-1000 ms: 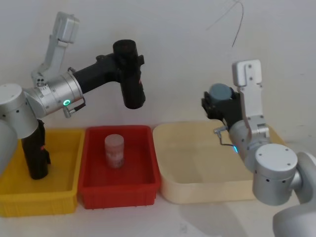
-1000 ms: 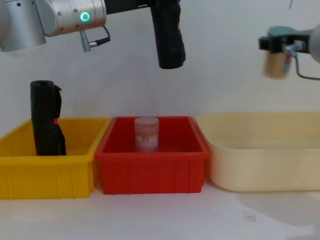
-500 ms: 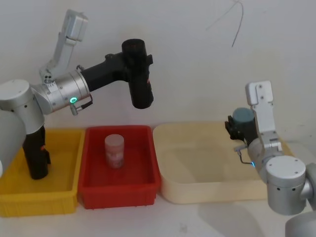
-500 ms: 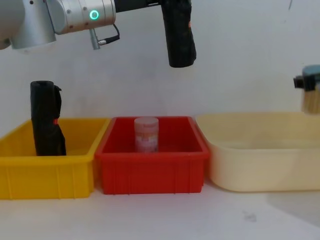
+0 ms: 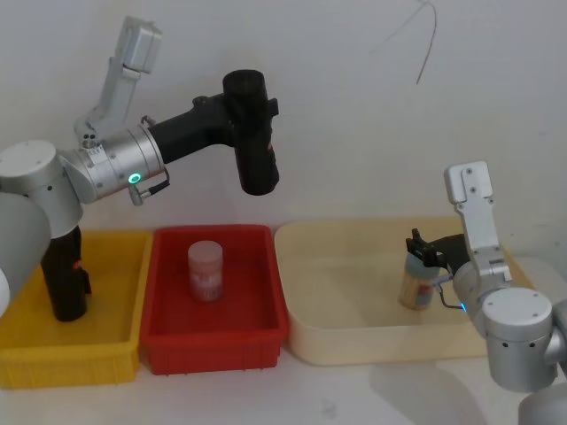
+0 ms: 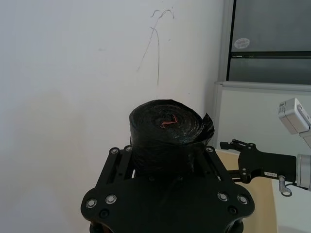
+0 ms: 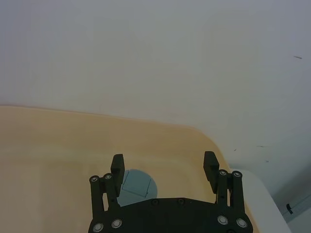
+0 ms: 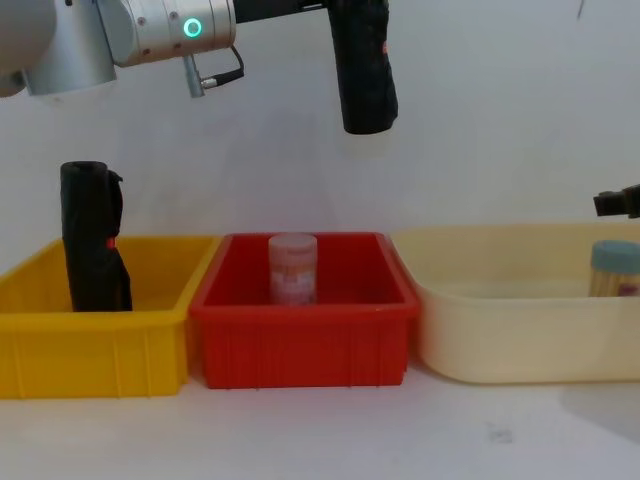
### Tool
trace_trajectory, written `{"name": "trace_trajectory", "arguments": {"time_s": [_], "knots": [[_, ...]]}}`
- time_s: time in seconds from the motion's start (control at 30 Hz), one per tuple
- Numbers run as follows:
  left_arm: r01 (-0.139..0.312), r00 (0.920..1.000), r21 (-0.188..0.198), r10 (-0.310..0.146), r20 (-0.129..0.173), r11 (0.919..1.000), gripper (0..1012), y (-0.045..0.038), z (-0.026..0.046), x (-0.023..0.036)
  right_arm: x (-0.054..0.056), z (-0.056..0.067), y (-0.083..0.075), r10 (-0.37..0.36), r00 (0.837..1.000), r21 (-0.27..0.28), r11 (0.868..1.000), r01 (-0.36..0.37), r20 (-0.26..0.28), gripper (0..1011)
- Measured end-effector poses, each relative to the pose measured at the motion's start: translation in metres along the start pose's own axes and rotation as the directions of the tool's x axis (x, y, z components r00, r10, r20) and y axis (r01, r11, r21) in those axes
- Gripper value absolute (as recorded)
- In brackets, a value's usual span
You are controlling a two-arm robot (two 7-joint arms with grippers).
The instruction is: Pick up the garbage bag with the one hand and transfer it to the other hand.
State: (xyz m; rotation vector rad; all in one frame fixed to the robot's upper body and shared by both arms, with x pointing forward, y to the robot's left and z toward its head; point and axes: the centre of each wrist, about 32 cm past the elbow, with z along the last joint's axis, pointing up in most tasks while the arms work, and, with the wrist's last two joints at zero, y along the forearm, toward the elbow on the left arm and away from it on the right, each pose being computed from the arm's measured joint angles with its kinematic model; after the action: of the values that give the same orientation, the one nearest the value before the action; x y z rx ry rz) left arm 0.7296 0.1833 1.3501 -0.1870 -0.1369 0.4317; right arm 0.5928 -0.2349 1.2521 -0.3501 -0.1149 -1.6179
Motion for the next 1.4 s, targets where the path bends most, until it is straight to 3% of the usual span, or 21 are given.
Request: {"name": "trace_trajectory", "arguments": {"time_s": [0.47,0.77,1.0,1.03,1.23,1.4], "knots": [[0.005,1.0000,0.001,-0.005,0.001,1.0000,445,-0.0009,0.0005,0.0001,0.005,0.004,-0.012,0.077,0.997,0.054,0.996,-0.076,-0.020,1001],[0.006,1.0000,0.001,-0.006,0.000,1.0000,445,-0.0009,0.0005,0.0002,0.013,0.011,-0.024,0.185,0.981,0.120,0.977,-0.178,-0.057,1001],[0.006,1.0000,0.001,-0.006,0.001,1.0000,445,-0.0010,0.0005,0.0001,0.018,0.018,-0.033,0.292,0.953,0.177,0.945,-0.275,-0.078,1001],[0.006,1.0000,0.001,-0.006,0.001,1.0000,445,-0.0010,0.0005,0.0001,0.018,0.018,-0.033,0.292,0.953,0.177,0.945,-0.275,-0.078,1001],[0.007,1.0000,0.001,-0.007,0.001,1.0000,445,-0.0012,0.0005,0.0001,0.018,0.026,-0.039,0.382,0.920,0.226,0.907,-0.355,-0.085,1000],[0.007,1.0000,0.001,-0.007,0.001,1.0000,445,-0.0012,0.0006,0.0001,0.014,0.034,-0.043,0.456,0.887,0.272,0.866,-0.420,-0.081,1000]]}}
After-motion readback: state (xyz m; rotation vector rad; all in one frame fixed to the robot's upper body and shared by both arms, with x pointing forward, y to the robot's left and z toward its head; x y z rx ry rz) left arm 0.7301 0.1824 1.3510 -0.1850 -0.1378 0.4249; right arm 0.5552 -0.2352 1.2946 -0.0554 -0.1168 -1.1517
